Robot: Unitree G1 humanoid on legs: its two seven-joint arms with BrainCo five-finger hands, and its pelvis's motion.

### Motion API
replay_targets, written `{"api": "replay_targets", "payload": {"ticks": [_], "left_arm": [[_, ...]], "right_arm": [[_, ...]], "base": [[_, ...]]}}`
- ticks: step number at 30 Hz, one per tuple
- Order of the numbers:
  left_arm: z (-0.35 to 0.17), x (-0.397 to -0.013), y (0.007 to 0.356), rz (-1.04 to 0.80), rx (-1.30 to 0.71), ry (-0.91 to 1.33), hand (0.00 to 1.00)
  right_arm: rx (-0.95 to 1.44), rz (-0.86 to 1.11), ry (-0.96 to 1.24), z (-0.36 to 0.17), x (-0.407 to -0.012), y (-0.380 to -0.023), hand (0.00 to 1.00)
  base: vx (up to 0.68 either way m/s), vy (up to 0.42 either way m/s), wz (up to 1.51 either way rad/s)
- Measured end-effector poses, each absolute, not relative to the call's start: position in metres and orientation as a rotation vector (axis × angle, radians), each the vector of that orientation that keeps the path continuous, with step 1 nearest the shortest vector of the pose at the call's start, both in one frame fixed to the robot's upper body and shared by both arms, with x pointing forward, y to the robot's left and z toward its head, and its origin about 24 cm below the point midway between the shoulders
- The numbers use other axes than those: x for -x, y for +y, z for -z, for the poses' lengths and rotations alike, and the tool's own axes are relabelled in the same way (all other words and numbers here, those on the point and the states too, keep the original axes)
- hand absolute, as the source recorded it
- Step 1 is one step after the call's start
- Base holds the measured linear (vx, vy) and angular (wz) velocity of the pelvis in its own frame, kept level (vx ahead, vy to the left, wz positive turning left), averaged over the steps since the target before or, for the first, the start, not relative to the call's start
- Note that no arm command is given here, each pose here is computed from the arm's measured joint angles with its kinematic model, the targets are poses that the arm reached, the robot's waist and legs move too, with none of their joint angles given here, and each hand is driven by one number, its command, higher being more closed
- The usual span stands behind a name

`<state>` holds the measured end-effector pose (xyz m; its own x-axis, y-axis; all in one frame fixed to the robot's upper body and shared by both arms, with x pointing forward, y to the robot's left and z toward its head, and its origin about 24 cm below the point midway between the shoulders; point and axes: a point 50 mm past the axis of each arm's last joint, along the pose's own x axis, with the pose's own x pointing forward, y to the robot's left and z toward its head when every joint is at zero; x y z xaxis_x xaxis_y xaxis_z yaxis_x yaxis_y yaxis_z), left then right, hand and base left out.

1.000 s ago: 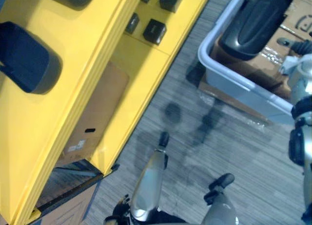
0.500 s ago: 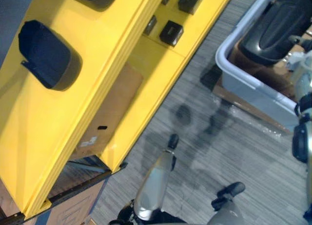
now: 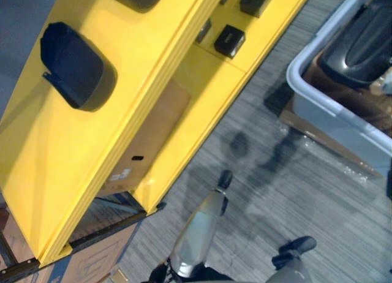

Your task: Walk over and take plastic housings, then place them on the shelf

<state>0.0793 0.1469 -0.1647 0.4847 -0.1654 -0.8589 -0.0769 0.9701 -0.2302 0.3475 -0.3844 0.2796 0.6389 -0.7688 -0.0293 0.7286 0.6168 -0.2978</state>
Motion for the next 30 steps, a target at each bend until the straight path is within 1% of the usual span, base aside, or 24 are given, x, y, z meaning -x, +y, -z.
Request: {"api": "replay_targets", "payload": {"ticks": [4, 10, 14, 18, 21, 25, 28, 29, 30], "left_arm": [[0.164, -0.079, 0.149, 0.062, 0.253, 1.052, 0.00], [0.159, -0.088, 0.154, 0.058, 0.251, 0.966, 0.00], [0.154, -0.098, 0.157, 0.031, 0.254, 0.909, 0.00], [0.148, -0.108, 0.164, -0.011, 0.246, 0.859, 0.00], [0.140, -0.119, 0.174, -0.073, 0.214, 0.793, 0.00], [0.126, -0.135, 0.190, -0.220, 0.143, 0.687, 0.00], [0.112, -0.147, 0.207, -0.347, 0.020, 0.597, 0.00], [0.105, -0.151, 0.215, -0.393, -0.061, 0.560, 0.00], [0.101, -0.154, 0.218, -0.415, -0.100, 0.542, 0.00]], "right_arm": [[0.317, 0.898, 0.301, -0.270, -0.339, -0.393, 1.00], [0.251, 0.860, 0.347, -0.267, -0.338, -0.394, 1.00], [0.202, 0.872, 0.313, -0.264, -0.337, -0.398, 1.00], [0.320, 0.988, 0.174, -0.270, -0.336, -0.402, 1.00], [0.448, 1.069, 0.086, -0.281, -0.333, -0.403, 1.00], [0.573, 1.129, 0.024, -0.284, -0.332, -0.403, 1.00], [0.657, 1.148, 0.006, -0.277, -0.330, -0.404, 1.00], [0.678, 1.156, -0.008, -0.276, -0.330, -0.404, 1.00], [0.686, 1.159, -0.011, -0.275, -0.330, -0.403, 1.00]], "base": [[0.00, -0.018, 0.09], [-0.01, -0.007, 0.02], [-0.05, -0.012, 0.07], [-0.04, -0.016, 0.00], [-0.01, -0.013, -0.04], [-0.01, -0.033, -0.09], [-0.03, -0.055, -0.16], [-0.05, -0.057, -0.16], [-0.05, -0.061, -0.12]]}}
